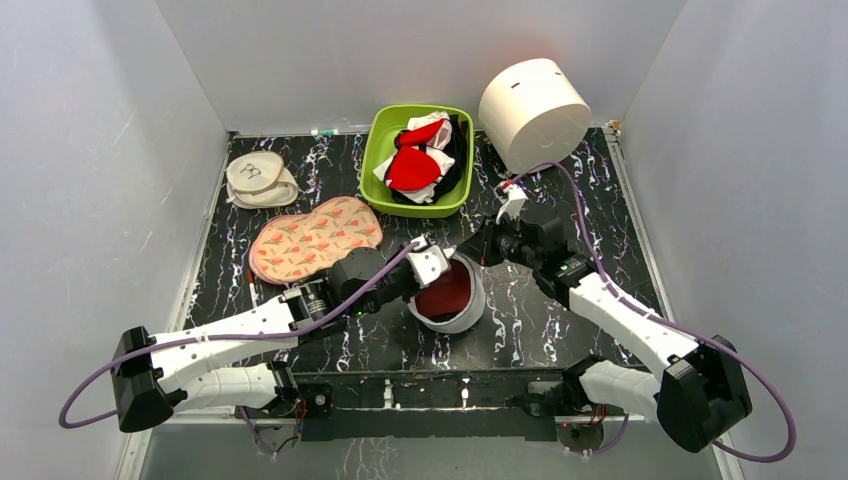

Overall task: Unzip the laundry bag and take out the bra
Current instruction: Unzip the laundry bag at the center of the board.

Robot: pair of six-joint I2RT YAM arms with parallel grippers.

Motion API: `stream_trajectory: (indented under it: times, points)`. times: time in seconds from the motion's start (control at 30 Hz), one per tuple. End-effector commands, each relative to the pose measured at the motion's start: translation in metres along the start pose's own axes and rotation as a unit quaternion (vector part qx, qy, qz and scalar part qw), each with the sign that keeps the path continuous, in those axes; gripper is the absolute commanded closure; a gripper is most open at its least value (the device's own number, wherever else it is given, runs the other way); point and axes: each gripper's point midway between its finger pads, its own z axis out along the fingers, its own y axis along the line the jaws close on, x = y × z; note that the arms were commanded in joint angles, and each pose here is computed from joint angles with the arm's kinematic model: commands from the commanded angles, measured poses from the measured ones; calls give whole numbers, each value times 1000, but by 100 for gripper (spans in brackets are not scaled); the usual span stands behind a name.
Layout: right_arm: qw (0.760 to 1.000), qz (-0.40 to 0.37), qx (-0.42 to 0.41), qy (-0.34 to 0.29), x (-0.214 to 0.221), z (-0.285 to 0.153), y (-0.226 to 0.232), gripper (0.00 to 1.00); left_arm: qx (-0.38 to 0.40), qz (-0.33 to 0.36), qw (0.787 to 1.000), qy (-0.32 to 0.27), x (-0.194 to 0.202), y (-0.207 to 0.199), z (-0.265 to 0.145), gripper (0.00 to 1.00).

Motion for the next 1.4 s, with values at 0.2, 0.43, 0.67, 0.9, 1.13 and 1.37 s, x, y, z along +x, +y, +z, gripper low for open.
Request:
stream_trajectory:
  times: [0.2, 0.43, 0.67, 0.9, 1.13, 1.37]
  points:
    - [997, -58, -20, -39, -33, -19, 19, 100, -103, -9, 995, 10, -2, 35, 2, 81]
    - [995, -64, -67, -26, -28, -32, 40, 100, -83, 4, 996, 35, 11, 27, 13, 49]
    - [995, -61, -76, -29, -29, -43, 47, 100, -62, 10, 994, 84, 28, 17, 27, 33]
    - [995, -51, -86, -24, -24, -48, 52, 100, -51, 2, 996, 79, 26, 13, 30, 33]
    - [996, -50, -73, -22, -18, -46, 45, 100, -55, 0, 996, 70, 19, 15, 27, 65]
    - [998, -52, -15, -44, -26, -41, 24, 100, -57, 4, 997, 52, 11, 18, 19, 95]
